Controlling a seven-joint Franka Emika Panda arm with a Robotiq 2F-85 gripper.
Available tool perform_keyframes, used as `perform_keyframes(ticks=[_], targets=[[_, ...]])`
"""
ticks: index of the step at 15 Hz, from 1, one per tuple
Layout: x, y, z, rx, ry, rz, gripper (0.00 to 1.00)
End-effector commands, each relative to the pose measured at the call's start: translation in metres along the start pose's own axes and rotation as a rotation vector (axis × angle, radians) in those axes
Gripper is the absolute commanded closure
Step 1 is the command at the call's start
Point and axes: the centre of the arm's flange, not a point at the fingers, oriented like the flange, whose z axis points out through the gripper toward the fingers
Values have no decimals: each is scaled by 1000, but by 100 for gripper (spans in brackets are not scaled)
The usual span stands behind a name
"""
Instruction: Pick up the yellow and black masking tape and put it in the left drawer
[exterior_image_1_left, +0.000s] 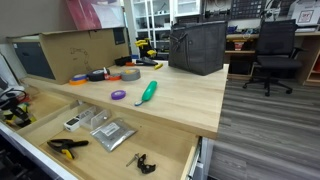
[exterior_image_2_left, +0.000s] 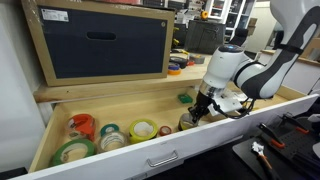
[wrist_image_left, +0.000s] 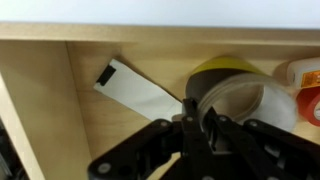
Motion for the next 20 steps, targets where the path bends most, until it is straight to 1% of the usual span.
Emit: perform_keyframes(ticks=[1, 3, 4, 5, 6, 7, 8, 10, 13, 14, 17, 20], targets=[[-9, -8, -11, 0, 17, 41, 53], [-14, -14, -21, -7, 42, 19, 40], [-16, -17, -28, -9, 59, 5, 32], [-17, -21, -39, -4, 72, -4, 25], [-18, -24, -47, -2, 86, -7, 16], [-19, -26, -58, 4, 89, -9, 10], [-19, -27, -69, 6, 97, -6, 1], [-18, -25, -85, 9, 90, -4, 0], [-18, -4, -97, 19, 52, 22, 0], [-16, 7, -99, 7, 41, 43, 0], [-6, 42, -107, 22, -3, 97, 0], [15, 82, -118, 17, -16, 172, 0]])
